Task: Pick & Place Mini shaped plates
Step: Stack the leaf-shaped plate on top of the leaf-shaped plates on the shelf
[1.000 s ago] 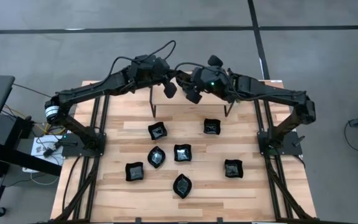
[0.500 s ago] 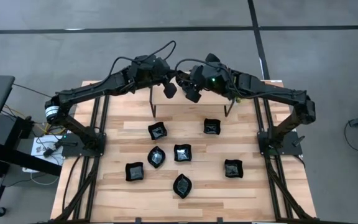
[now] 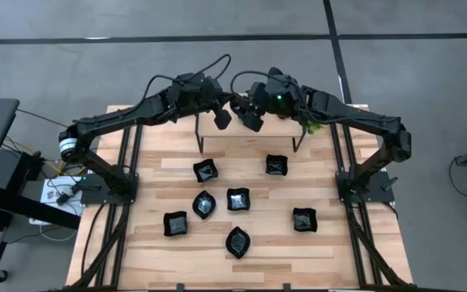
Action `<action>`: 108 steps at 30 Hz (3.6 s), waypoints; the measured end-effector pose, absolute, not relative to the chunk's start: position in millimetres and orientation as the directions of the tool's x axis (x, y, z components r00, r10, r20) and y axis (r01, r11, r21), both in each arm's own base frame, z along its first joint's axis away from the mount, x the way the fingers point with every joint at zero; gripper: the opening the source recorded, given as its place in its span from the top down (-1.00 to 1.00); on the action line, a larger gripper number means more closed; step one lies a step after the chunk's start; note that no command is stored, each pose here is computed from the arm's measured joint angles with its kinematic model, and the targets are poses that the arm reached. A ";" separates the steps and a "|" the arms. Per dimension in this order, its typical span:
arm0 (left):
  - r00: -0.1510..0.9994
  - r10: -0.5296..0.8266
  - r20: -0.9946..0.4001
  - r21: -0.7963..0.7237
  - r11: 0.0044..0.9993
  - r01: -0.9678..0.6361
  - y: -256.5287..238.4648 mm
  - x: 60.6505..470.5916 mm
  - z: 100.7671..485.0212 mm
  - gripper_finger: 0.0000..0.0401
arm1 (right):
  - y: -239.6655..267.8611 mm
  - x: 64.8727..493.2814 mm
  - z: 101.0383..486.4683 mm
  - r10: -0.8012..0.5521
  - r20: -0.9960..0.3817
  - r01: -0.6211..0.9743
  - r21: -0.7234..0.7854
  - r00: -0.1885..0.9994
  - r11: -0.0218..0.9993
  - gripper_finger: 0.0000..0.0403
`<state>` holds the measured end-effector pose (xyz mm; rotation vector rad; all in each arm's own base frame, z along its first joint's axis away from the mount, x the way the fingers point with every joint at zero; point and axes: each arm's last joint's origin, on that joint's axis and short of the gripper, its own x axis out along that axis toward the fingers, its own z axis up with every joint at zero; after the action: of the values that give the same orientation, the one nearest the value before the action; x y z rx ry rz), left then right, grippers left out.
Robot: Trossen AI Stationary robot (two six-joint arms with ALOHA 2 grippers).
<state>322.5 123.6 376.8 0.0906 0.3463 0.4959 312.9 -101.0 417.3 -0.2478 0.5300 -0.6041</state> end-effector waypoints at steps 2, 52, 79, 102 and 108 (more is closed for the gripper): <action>0.818 0.489 -0.304 0.171 0.873 -0.458 124.7 324.2 375.1 0.98 | -100.8 313.0 417.3 -0.597 -0.399 0.473 -0.370 0.696 0.800 0.69; 0.815 0.481 -0.322 0.176 0.876 -0.448 126.2 335.6 363.2 0.98 | -105.3 318.8 405.2 -0.614 -0.482 0.421 -0.454 0.625 0.785 0.69; 0.826 0.462 -0.322 0.163 0.887 -0.432 125.9 335.8 363.4 0.94 | -104.9 317.9 404.6 -0.623 -0.487 0.420 -0.467 0.612 0.778 0.99; 0.849 0.442 -0.291 0.222 0.894 -0.389 99.4 263.7 418.1 0.03 | -146.6 301.6 396.7 -0.610 -0.561 0.648 -0.162 0.560 0.744 1.00; 0.869 0.409 -0.279 0.165 0.912 -0.377 89.1 239.7 425.5 0.03 | -195.6 295.0 372.2 -0.442 -0.661 0.672 0.130 0.607 0.729 1.00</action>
<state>239.7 89.1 425.5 0.1068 0.3145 0.4119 295.0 -195.6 372.2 0.3882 0.6455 -0.6627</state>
